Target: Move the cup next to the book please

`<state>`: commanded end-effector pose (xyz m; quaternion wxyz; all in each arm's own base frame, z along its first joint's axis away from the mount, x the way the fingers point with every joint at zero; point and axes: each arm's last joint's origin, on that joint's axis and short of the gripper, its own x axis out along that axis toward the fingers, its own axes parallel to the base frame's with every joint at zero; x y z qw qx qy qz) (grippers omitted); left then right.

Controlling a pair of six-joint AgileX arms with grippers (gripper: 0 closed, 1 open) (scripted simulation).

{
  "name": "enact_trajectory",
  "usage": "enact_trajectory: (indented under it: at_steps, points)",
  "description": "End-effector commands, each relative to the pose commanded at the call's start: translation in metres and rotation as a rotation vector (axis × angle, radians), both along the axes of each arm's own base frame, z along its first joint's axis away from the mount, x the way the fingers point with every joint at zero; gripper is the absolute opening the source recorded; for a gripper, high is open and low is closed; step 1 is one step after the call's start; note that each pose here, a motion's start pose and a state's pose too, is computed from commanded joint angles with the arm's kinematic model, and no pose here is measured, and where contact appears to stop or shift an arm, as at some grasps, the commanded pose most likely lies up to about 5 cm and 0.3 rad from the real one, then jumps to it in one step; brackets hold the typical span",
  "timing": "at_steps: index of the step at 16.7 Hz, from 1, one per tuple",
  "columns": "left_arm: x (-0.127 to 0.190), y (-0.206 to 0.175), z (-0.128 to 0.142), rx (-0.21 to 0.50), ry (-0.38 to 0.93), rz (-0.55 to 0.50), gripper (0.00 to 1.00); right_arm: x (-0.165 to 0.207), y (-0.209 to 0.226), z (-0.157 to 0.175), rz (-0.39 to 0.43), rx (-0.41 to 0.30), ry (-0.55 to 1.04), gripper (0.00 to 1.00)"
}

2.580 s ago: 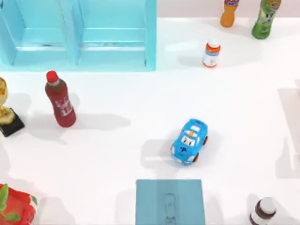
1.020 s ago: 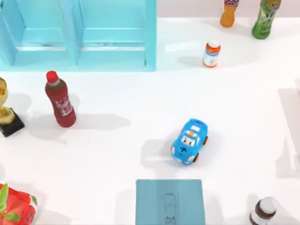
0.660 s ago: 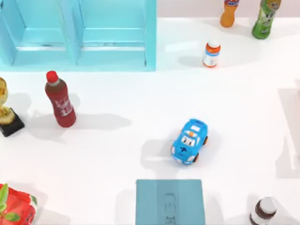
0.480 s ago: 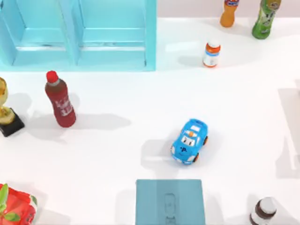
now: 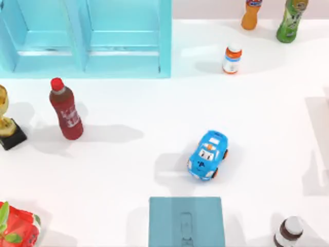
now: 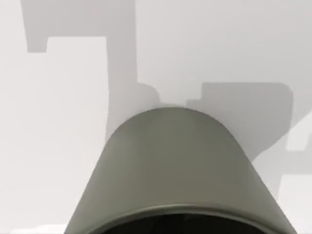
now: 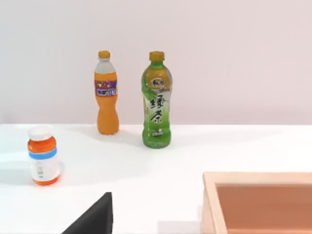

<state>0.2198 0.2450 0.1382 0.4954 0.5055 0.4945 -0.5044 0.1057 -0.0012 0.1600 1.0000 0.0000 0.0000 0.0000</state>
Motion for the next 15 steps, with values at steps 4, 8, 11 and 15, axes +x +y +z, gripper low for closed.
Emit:
enact_trajectory:
  at_steps: [4, 8, 11, 15]
  points:
    - [0.0, 0.0, 0.0, 0.0, 0.0, 0.0, 0.1, 0.0, 0.0, 0.0, 0.0, 0.0, 0.0, 1.0]
    - [0.0, 0.0, 0.0, 0.0, 0.0, 0.0, 0.0, 0.0, 0.0, 0.0, 0.0, 0.0, 0.0, 1.0]
    - [0.0, 0.0, 0.0, 0.0, 0.0, 0.0, 0.0, 0.0, 0.0, 0.0, 0.0, 0.0, 0.0, 1.0]
    - [0.0003, 0.0, 0.0014, 0.001, -0.001, -0.001, 0.0, 0.0, 0.0, 0.0, 0.0, 0.0, 0.0, 1.0]
